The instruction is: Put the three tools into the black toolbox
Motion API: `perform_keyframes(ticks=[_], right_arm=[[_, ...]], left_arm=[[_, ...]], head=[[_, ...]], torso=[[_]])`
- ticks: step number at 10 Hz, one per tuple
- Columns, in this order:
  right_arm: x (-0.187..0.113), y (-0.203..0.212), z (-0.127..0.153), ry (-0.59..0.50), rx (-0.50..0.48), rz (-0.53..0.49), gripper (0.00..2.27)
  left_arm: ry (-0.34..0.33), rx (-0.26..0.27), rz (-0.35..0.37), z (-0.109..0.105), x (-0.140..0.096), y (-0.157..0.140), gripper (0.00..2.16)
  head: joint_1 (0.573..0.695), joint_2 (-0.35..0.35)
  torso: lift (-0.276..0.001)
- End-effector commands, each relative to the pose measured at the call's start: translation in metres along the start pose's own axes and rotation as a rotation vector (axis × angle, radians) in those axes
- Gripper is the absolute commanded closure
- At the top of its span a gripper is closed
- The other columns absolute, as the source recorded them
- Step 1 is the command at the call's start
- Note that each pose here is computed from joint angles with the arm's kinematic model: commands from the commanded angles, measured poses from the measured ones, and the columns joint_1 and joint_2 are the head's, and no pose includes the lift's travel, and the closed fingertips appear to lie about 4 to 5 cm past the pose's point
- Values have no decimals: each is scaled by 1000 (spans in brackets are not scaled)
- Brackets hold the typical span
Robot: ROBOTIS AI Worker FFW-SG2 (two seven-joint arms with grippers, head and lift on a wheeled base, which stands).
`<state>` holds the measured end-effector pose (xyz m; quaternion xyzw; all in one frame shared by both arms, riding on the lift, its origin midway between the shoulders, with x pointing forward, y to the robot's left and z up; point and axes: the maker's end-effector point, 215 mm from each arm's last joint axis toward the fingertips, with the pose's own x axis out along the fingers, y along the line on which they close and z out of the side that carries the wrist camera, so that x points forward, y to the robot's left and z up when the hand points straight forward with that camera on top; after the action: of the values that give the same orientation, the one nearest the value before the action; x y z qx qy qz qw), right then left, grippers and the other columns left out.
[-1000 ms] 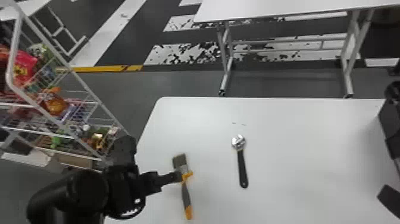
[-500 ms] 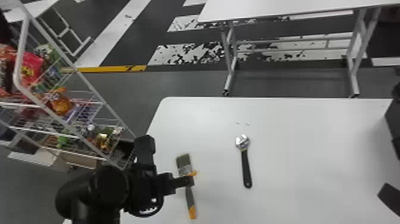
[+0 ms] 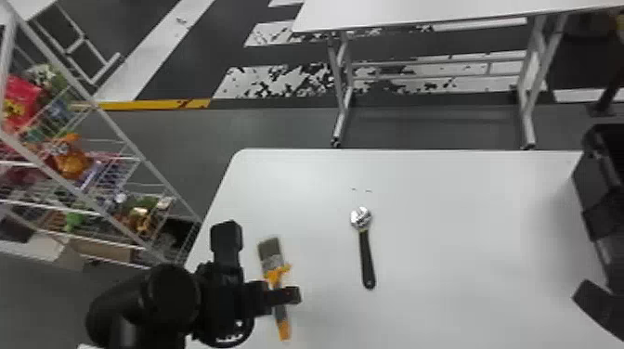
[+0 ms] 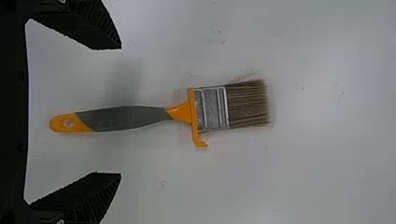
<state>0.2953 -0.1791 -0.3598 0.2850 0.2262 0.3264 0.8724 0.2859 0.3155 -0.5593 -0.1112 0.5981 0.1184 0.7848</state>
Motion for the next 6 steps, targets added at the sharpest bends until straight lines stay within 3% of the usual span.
perform_keyframes(ticks=[1,6], right_arm=[[-1,-1,-1,1,6,0,103],[-3,-3,-2,2,7,-5,103]], left_arm=[[36,-5,5,-14,6,4,19],[69,-8,-20,-20,16,-5,29]], head=[[695,275],[695,272]], torso=[[-51],[-51]])
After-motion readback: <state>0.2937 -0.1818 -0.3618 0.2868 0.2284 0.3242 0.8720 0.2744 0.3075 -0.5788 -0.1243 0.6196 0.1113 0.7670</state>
